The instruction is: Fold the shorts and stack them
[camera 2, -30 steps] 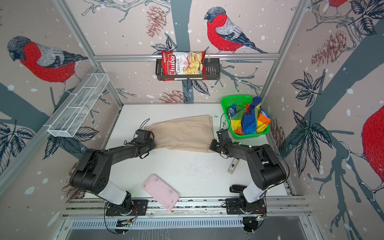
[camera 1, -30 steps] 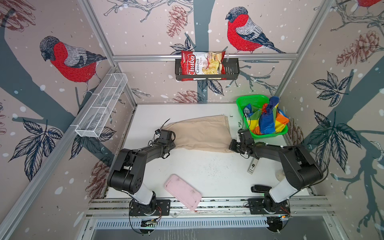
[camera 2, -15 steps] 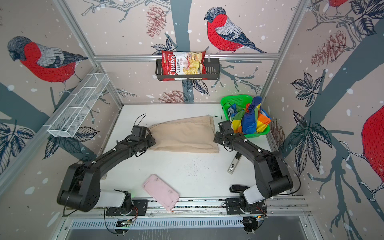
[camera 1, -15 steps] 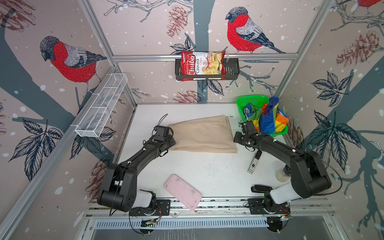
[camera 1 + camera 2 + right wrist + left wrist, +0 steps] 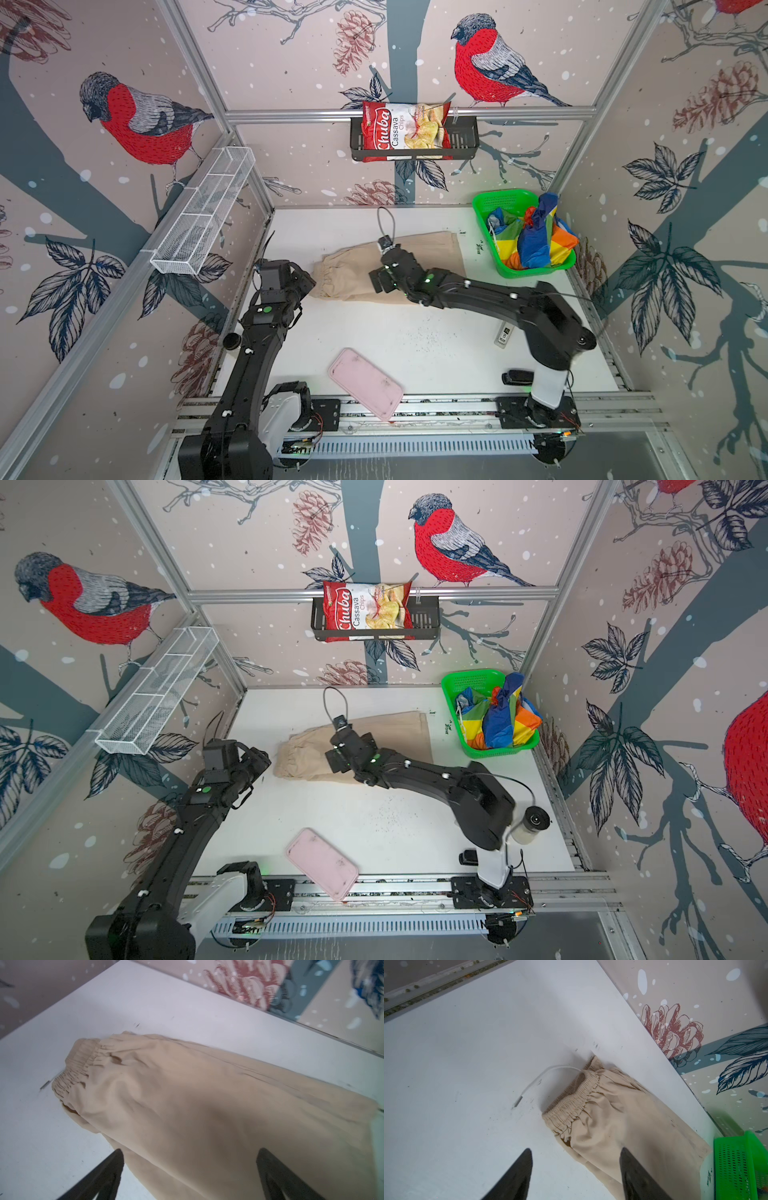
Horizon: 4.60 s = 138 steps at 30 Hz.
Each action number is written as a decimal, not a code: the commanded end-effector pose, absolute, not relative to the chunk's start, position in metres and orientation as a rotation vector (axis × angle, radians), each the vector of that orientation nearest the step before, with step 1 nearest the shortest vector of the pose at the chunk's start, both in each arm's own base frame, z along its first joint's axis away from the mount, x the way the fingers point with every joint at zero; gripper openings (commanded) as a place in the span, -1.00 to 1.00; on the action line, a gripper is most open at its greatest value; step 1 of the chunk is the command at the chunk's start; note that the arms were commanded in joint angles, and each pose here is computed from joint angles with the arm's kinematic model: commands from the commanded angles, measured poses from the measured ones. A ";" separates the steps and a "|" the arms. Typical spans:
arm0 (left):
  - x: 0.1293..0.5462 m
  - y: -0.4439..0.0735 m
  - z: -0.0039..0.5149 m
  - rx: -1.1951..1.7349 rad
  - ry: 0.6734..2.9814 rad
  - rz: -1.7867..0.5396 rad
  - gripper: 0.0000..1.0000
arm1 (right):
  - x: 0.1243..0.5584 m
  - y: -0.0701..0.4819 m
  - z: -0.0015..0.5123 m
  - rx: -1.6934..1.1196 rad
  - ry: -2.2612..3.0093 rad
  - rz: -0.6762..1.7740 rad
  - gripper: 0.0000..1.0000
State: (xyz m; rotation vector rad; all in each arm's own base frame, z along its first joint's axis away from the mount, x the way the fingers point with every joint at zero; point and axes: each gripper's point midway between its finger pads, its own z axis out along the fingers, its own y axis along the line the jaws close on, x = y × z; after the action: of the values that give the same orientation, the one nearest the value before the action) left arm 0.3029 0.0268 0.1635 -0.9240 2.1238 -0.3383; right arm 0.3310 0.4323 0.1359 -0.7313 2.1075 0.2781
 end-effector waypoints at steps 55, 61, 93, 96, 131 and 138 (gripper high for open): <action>0.301 0.005 0.064 -1.055 2.252 -1.004 0.43 | 0.274 0.567 0.007 -1.208 2.080 0.671 -0.13; 0.312 -0.004 0.062 -1.029 2.268 -0.970 0.45 | 0.269 0.561 0.009 -1.126 2.085 0.768 -0.77; 0.351 -0.051 0.058 -0.868 2.429 -0.732 -1.00 | 0.255 0.508 0.090 -0.788 2.070 1.099 0.30; 0.352 -0.048 0.072 -0.837 2.466 -0.674 -1.00 | 0.268 0.471 0.123 -0.684 2.029 0.992 0.40; 0.406 -0.073 0.206 -0.544 2.474 -0.536 -1.00 | 0.289 0.408 0.115 -0.423 2.195 1.191 -0.63; 0.415 -0.064 0.224 -0.492 2.466 -0.433 -1.00 | 0.288 0.309 0.047 -0.302 2.445 0.811 -0.72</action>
State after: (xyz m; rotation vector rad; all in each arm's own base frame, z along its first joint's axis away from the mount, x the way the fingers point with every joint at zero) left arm 0.4126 -0.0699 0.2182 -0.5431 2.4582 -0.5103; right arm 0.2959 0.3449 0.0851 -0.3120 2.3136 0.9892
